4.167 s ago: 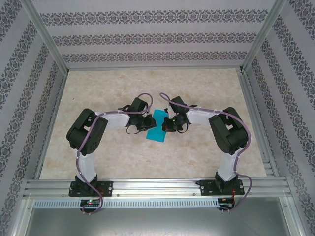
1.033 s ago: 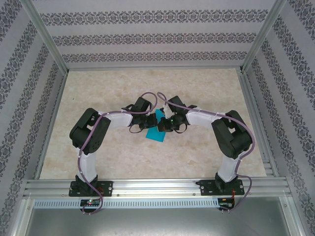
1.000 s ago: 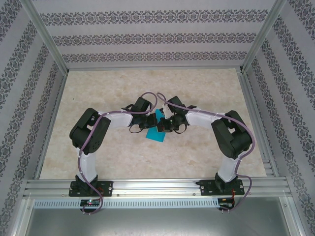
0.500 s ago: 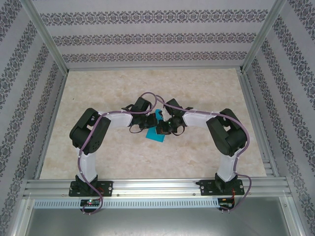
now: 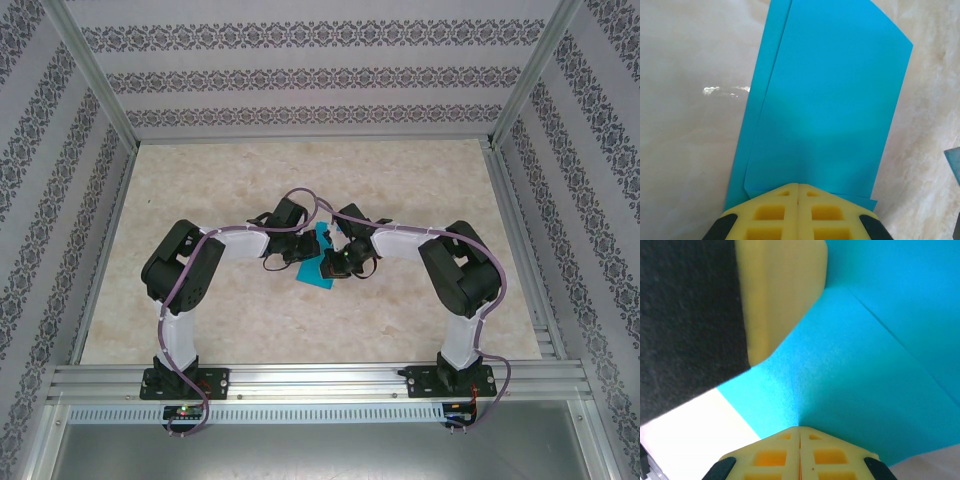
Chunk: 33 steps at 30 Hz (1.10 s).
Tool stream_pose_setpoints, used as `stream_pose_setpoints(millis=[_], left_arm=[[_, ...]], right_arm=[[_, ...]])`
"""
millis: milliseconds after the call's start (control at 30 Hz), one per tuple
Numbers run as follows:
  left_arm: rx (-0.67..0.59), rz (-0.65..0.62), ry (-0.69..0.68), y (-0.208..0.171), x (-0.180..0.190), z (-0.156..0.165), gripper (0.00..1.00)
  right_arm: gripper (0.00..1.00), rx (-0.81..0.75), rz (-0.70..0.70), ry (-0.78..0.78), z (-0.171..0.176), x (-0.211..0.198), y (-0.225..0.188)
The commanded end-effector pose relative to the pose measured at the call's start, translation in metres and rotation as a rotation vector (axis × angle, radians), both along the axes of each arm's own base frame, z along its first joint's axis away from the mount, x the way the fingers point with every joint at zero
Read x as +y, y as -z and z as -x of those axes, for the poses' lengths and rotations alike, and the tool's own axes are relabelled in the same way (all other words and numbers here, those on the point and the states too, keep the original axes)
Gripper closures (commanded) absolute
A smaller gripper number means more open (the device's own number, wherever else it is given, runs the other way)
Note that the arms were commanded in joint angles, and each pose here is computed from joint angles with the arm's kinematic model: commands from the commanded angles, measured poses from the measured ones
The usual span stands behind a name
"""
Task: Fold a paper plane with a square sheet of paper (pick it up from the middle)
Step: Fold the triangle a second time at the center of the table.
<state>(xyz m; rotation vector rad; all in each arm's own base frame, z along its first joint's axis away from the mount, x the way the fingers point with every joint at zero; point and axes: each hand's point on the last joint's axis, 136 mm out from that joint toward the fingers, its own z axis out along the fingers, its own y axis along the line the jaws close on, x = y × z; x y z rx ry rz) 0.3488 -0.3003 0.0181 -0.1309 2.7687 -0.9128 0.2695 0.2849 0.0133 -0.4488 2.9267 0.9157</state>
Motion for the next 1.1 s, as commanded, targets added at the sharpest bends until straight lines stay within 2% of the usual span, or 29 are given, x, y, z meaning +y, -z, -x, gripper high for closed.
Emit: stream_pose_setpoints(millis=[0, 400, 700, 1067], left_arm=[[0.122, -0.163, -0.044, 0.050, 0.029, 0.027, 0.99], [0.128, -0.163, -0.047, 0.052, 0.029, 0.028, 0.99], [0.124, -0.136, -0.036, 0.049, 0.025, 0.028, 0.99], [0.125, -0.131, -0.034, 0.049, 0.025, 0.029, 0.98]], right_arm=[[0.92, 0.040, 0.045, -0.071, 0.022, -0.010, 0.010], [0.92, 0.059, 0.011, -0.120, 0.051, -0.020, 0.004], [0.91, -0.083, -0.093, -0.005, 0.011, 0.001, -0.036], [0.91, -0.020, -0.029, 0.033, 0.001, 0.015, -0.002]])
